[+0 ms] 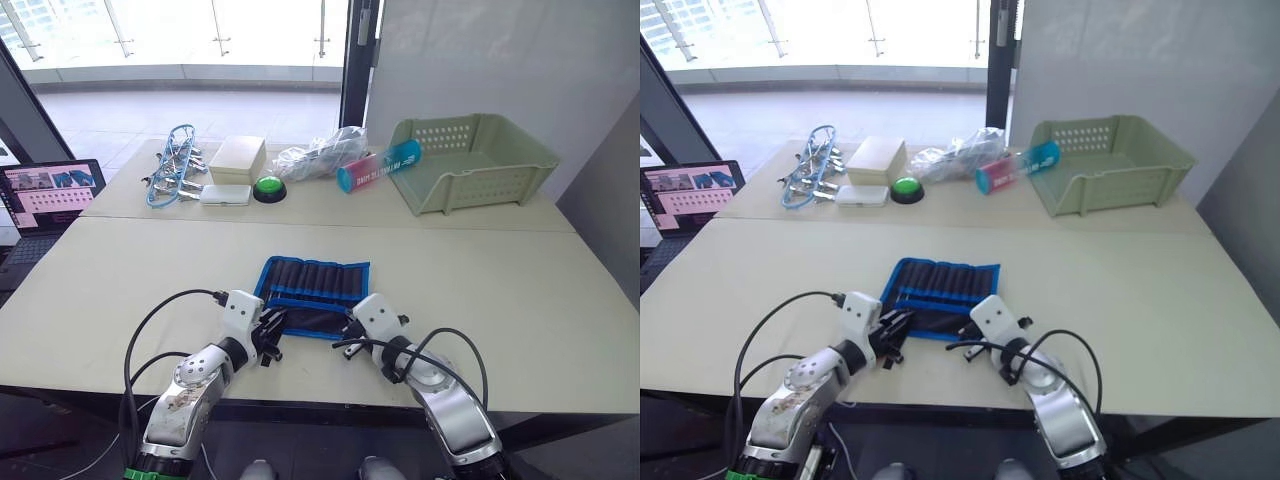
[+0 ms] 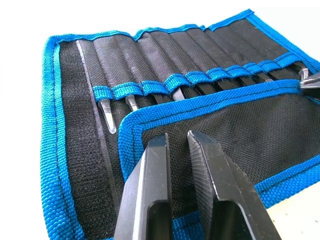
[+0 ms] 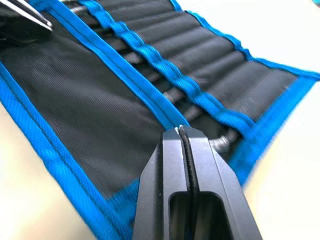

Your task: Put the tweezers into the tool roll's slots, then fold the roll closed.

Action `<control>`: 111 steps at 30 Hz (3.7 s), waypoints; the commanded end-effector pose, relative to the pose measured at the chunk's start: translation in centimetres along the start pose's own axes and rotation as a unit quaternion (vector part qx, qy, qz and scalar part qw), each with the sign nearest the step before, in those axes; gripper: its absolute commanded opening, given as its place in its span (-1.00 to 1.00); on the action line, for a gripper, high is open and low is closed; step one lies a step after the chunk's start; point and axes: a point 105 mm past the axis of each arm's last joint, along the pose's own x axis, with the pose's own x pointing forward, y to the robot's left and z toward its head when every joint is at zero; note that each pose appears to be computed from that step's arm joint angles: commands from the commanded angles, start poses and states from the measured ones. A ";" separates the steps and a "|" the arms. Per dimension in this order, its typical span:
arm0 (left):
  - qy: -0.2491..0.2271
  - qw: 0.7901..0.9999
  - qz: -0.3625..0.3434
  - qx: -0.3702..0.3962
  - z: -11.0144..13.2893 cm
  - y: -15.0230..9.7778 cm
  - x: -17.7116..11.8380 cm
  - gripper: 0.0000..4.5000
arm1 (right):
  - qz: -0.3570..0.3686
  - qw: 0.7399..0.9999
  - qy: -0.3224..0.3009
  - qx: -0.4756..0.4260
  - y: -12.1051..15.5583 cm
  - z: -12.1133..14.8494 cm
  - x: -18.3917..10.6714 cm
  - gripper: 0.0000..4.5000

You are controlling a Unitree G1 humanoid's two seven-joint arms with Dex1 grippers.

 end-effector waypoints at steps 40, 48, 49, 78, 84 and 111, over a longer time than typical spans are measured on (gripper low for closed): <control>-0.009 0.975 -0.164 0.149 5.3 6.0 -11.4 0.98 | 0.116 0.923 0.038 0.365 -4.1 2.7 0.1 0.30; -0.016 0.975 -0.166 0.149 5.3 5.9 -11.3 1.00 | 0.103 0.911 0.029 0.398 -4.8 2.7 -0.2 -0.06; -0.017 0.975 -0.166 0.149 5.3 5.9 -11.3 1.00 | 0.101 0.909 0.028 0.402 -4.8 2.6 -0.3 -0.20; -0.046 0.952 -0.264 0.149 5.8 4.7 -10.6 1.00 | 0.123 0.933 0.023 0.336 -7.4 6.3 -2.1 -0.99; -0.044 0.952 -0.266 0.145 5.9 4.4 -10.6 1.00 | 0.125 0.933 0.006 0.338 -5.9 8.5 -1.3 -0.99; -0.038 0.947 -0.288 0.133 5.8 3.5 -9.5 1.00 | 0.035 0.997 0.034 0.063 -4.0 10.7 1.4 -0.99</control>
